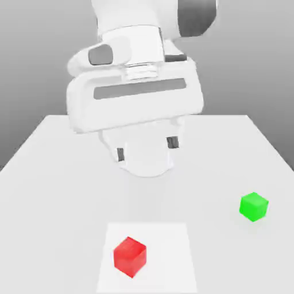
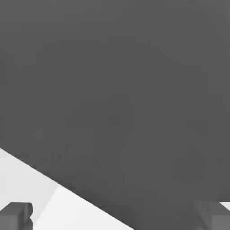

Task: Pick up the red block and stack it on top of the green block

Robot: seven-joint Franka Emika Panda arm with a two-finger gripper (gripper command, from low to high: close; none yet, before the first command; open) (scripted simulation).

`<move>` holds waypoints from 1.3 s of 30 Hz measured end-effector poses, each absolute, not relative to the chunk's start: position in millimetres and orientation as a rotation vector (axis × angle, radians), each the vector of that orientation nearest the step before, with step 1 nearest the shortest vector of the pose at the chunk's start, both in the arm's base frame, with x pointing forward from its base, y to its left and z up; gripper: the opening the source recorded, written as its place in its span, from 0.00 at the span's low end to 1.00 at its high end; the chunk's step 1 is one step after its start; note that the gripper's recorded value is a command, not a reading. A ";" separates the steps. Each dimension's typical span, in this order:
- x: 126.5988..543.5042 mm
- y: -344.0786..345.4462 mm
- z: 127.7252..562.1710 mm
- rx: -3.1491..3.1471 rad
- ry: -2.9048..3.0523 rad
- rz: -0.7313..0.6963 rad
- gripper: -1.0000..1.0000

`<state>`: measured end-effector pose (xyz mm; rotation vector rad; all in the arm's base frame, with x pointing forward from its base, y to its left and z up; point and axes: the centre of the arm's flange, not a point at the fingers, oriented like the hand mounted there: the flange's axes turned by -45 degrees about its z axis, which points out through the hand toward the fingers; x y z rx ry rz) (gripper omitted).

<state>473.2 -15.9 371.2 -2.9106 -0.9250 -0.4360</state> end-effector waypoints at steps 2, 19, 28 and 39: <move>470.0 -17.3 333.5 -2.895 -1.028 -0.349 0.50; 433.8 -35.8 146.3 -2.801 -1.425 -0.001 0.00; 435.8 -35.7 180.0 -2.802 -1.429 -0.003 0.00; 343.1 210.2 229.2 -2.201 -2.194 0.012 0.00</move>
